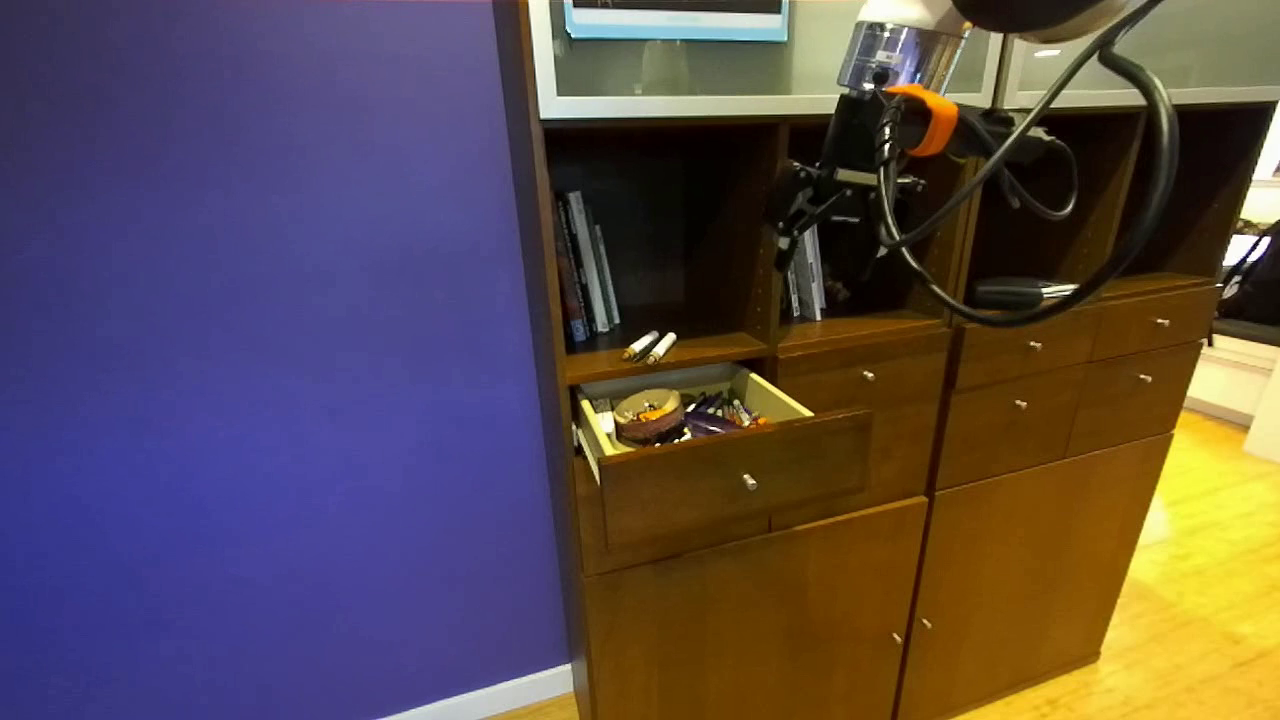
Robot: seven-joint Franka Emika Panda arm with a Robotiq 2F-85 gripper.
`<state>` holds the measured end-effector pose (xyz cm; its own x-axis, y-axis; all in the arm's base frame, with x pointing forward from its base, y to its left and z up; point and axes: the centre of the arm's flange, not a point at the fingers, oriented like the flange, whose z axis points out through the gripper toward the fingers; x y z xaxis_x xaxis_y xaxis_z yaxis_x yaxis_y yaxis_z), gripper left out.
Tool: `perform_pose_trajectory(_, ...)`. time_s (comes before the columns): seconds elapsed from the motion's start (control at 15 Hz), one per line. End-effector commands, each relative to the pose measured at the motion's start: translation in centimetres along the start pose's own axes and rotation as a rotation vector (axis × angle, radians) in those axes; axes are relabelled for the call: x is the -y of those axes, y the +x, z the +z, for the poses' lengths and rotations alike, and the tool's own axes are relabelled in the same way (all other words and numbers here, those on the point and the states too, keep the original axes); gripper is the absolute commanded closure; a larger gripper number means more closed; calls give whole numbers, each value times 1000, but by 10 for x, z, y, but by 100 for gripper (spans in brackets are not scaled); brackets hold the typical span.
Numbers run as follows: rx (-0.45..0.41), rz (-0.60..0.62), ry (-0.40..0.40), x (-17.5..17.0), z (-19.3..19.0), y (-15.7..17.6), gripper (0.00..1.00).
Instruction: Remove the plastic bag from the shelf on the left and put it in the open drawer
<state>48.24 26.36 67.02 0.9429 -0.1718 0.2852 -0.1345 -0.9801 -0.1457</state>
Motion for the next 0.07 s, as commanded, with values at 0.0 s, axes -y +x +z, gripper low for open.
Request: perform_pose_trajectory(0.0, 1, 0, -1, 0, 1, 0, 0)
